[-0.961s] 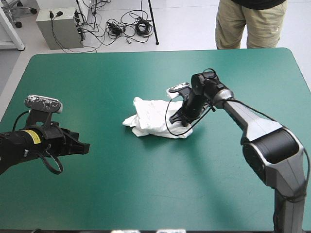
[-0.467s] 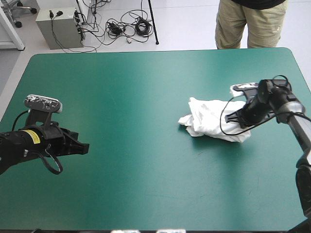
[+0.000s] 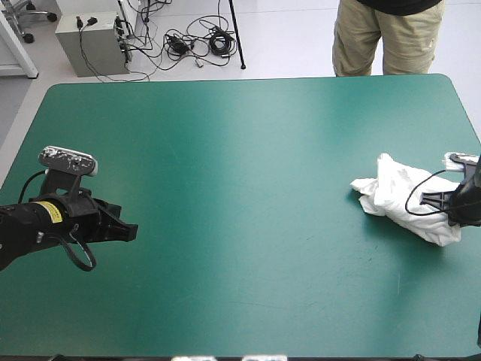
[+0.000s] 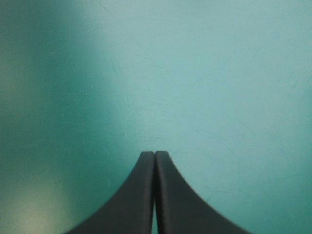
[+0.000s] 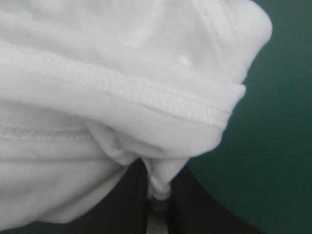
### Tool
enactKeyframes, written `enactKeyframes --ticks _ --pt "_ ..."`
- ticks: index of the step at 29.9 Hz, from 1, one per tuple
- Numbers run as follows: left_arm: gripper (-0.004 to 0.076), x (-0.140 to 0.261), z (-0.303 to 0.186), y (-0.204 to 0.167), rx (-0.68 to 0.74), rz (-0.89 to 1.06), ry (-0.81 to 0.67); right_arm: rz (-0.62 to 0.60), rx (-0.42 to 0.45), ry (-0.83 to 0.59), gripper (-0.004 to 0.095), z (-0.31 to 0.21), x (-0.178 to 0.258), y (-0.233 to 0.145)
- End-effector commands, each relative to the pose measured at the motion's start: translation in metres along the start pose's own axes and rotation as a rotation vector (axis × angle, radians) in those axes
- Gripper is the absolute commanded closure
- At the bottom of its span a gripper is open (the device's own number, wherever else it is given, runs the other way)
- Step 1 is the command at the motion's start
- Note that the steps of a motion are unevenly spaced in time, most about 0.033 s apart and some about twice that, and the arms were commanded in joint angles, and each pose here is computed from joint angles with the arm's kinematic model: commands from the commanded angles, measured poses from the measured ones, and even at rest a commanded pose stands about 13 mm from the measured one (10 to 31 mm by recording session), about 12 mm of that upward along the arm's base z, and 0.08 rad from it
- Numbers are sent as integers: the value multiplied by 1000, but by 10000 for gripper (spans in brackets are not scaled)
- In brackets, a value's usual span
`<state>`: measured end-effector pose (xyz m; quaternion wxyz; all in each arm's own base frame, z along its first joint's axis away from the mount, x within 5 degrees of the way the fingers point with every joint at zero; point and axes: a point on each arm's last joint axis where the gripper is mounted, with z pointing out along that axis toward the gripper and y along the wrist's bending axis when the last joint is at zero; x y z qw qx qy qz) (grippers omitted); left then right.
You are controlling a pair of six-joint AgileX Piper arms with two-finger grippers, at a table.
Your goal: Fold the cloth
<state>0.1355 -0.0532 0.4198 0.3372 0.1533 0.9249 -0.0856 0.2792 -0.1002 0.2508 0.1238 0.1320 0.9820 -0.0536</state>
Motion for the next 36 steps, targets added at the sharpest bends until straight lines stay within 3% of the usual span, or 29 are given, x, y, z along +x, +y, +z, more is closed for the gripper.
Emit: enactKeyframes --ticks 1,4,9,12,14,21,24,27,30,36 --pt "733 0 -9 -1 8 19 -4 34 22 -98 924 -20 -4 -9" --pt "733 0 -9 -1 8 13 -6 37 16 -89 854 -20 -4 -9" --pt "733 0 -9 -1 8 13 -7 48 16 -73 479 -17 -4 -9" --pt "733 0 -9 -1 8 19 -7 64 8 -65 335 -17 -3 -8" --pt "733 0 -9 -1 8 19 -7 69 2 -54 335 -19 -1 -7" --pt "733 1 -9 -1 8 19 -1 86 -6 -126 470 -63 18 -7" --pt "733 0 -9 -1 8 19 -7 102 -47 -167 503 -91 35 -2" --pt "733 0 -9 -1 8 19 -6 116 -152 -257 527 -122 53 12" --pt "733 0 -9 -1 8 19 -6 44 -217 -334 573 -148 72 28" --pt "733 0 -9 -1 8 19 -3 -108 -262 -443 688 -191 125 40"
